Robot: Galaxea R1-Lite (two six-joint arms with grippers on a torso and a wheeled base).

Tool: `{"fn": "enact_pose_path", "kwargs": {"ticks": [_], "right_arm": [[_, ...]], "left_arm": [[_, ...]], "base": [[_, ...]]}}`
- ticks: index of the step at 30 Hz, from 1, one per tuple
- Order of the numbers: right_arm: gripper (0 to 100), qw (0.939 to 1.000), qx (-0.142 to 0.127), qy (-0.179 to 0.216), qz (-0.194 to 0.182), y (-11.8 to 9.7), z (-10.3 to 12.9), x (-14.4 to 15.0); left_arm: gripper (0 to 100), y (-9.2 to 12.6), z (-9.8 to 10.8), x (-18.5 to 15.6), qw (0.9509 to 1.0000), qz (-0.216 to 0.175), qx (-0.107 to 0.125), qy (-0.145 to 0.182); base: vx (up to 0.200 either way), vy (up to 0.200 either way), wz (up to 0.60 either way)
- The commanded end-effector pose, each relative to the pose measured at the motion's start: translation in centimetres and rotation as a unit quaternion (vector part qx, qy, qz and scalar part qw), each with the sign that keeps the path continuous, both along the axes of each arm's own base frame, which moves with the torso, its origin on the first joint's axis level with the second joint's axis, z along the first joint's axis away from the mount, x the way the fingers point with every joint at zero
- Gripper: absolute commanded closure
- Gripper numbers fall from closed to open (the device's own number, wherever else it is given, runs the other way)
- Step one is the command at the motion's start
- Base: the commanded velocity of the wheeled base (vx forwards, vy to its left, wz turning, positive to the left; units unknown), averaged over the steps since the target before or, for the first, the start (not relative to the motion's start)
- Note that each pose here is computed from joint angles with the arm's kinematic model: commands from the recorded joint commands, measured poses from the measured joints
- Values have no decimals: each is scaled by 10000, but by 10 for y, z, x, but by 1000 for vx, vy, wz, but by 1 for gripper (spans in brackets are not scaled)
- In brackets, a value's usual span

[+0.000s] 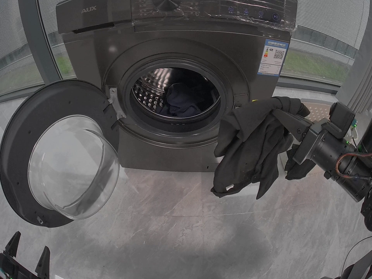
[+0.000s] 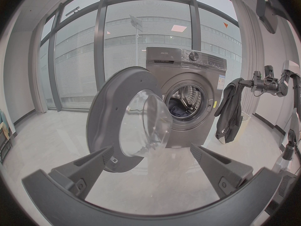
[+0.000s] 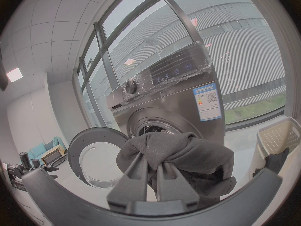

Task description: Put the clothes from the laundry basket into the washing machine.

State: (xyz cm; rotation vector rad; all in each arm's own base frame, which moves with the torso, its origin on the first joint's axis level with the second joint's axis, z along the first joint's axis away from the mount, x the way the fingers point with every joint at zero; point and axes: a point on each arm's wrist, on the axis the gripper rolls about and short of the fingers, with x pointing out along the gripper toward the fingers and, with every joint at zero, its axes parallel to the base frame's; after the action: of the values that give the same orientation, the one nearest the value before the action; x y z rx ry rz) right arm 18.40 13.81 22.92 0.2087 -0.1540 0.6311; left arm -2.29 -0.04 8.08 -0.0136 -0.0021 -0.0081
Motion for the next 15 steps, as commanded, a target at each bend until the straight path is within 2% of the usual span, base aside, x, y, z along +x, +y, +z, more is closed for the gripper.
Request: {"fn": "enact_pose_path", "kwargs": {"ticks": [1,8,13,15], "right_arm": [[100,9996,-48,99,274,13,-4,-5],[100,9982,-9,103,594,39,-3,-4],[100,9978,-113,245,611,52,-12,8],[100,9977,-129,262,618,55,-14,11]], "left_arm": [[0,0,-5,0,10000,-21,76,2],[0,0,-5,0,9999,-29,99,17],[0,0,-5,0,9999,-20,145,-22],[0,0,0,-1,9998,-35,77,-159]], "base": [[0,0,0],[0,0,0],[0,0,0],[0,0,0]]}}
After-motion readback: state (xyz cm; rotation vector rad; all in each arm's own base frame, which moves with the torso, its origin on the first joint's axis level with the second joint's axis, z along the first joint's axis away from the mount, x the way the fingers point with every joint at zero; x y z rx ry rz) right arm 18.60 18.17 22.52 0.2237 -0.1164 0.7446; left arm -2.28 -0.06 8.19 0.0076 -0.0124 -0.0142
